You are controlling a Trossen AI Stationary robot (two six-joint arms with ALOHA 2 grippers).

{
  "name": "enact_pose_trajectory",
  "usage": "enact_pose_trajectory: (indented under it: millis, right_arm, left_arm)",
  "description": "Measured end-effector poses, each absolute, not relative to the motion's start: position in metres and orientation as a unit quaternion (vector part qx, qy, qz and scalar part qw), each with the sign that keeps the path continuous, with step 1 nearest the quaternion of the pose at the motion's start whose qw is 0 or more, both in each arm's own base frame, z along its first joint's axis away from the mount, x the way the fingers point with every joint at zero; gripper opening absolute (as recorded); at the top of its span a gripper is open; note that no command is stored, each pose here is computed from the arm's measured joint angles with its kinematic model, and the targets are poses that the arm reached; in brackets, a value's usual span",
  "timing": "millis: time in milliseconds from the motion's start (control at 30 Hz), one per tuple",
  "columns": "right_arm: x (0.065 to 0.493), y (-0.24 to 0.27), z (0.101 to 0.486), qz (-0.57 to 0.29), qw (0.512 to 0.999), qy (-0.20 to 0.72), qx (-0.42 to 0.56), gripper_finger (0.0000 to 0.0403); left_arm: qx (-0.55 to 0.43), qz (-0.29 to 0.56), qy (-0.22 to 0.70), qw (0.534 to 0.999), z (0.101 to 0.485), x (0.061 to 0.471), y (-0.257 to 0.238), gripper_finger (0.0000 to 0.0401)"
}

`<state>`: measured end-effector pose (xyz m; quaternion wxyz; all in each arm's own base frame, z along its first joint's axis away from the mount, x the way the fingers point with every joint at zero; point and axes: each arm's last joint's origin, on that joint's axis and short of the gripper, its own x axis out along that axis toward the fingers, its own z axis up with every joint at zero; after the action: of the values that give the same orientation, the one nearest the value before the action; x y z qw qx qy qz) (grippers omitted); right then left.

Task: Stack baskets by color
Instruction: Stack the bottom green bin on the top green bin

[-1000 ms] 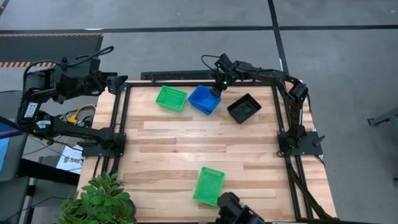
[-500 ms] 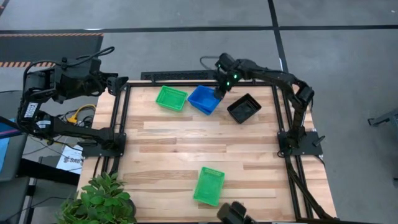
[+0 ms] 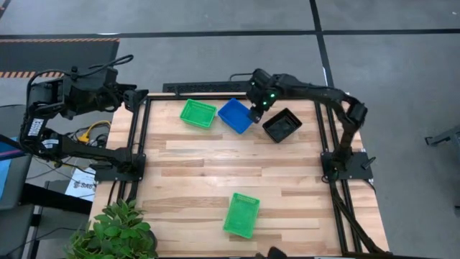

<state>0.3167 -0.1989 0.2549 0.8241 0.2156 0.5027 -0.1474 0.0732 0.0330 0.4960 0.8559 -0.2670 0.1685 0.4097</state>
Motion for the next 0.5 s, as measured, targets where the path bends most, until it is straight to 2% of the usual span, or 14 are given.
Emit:
enact_pose_trajectory:
  millis: [133,300,500]
  right_arm:
    - [0.307,-0.162,0.282,-0.111,0.812,0.515,0.251,0.0130]
    - [0.307,-0.097,0.302,-0.075,0.802,0.541,0.243,0.0130]
    - [0.315,-0.011,0.288,-0.066,0.799,0.567,0.190,0.0144]
  left_arm:
    - [-0.257,0.399,0.178,0.862,0.496,0.074,0.033,0.0274]
    - [-0.246,0.395,0.184,0.866,0.496,0.074,0.033,0.0274]
    - [-0.245,0.370,0.196,0.874,0.495,0.075,0.031,0.0274]
